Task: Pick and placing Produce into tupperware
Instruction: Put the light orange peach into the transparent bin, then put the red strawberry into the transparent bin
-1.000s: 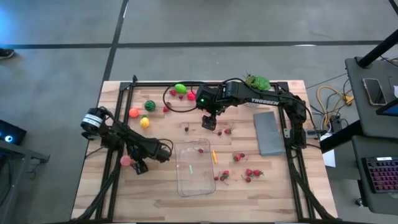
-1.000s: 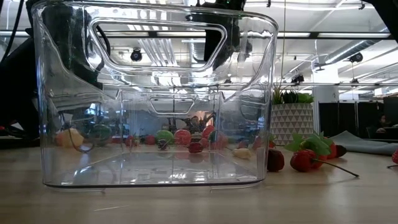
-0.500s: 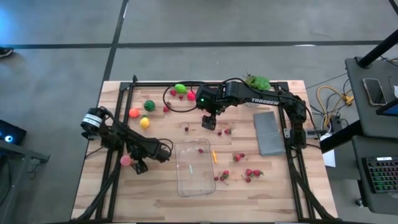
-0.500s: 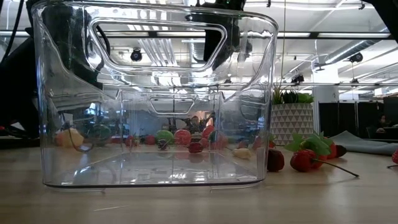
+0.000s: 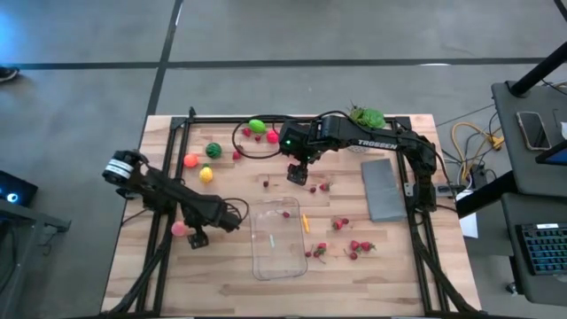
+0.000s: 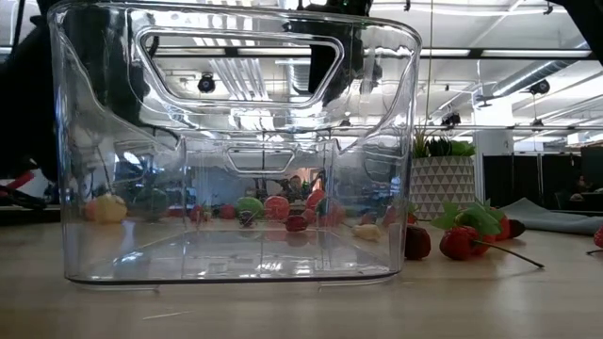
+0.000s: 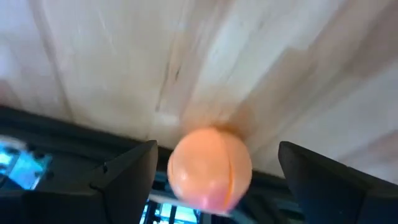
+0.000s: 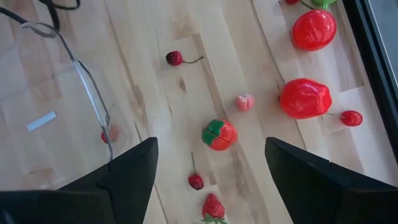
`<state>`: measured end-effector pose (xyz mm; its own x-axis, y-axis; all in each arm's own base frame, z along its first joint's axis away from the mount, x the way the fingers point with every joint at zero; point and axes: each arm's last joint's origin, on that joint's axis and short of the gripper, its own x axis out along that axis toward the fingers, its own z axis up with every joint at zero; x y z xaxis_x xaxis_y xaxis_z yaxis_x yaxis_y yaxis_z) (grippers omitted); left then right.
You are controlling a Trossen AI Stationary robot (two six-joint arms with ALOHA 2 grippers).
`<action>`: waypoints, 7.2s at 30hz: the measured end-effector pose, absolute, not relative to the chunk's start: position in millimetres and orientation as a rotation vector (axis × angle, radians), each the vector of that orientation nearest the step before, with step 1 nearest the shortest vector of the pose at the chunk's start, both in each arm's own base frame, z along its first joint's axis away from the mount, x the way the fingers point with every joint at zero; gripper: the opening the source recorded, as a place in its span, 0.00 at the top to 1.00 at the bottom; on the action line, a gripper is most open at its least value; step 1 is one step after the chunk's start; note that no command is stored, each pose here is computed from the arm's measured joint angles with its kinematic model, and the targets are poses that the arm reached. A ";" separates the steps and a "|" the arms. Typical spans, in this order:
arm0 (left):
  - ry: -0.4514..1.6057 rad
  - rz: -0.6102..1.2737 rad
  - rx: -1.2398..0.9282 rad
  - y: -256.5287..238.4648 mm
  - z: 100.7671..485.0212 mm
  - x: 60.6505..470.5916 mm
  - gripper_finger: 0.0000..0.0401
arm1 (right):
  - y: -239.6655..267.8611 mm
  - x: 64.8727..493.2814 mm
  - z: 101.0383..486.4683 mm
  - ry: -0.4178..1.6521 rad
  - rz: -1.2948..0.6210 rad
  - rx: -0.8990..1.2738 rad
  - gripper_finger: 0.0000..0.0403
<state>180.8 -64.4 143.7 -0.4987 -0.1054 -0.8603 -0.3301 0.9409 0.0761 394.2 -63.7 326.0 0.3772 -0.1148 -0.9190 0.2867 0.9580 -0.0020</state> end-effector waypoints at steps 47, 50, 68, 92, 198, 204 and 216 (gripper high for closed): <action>2.239 0.301 -0.272 -85.0 120.5 169.6 0.39 | -64.1 397.0 327.3 1.122 -0.273 0.190 0.29; 2.161 0.336 -0.222 -86.0 127.1 177.3 0.39 | -64.1 397.0 327.3 1.122 -0.273 0.190 0.29; 1.364 0.621 -0.586 -56.1 221.7 182.1 0.39 | -64.5 396.3 327.0 1.129 -0.273 0.191 0.29; 0.746 0.280 -0.421 -72.5 252.5 280.6 0.39 | -45.6 363.9 328.0 1.419 -0.260 0.180 0.29; 0.639 0.372 -0.296 -44.0 298.4 198.6 0.24 | 161.8 202.2 219.3 1.201 -0.365 0.202 0.66; 0.738 0.514 -0.385 -34.8 295.2 168.9 0.24 | 123.6 244.6 259.3 1.043 -0.345 0.279 0.64; 0.786 0.721 -0.526 -20.4 276.8 122.7 0.24 | 80.4 357.8 274.5 1.027 -0.043 0.376 0.64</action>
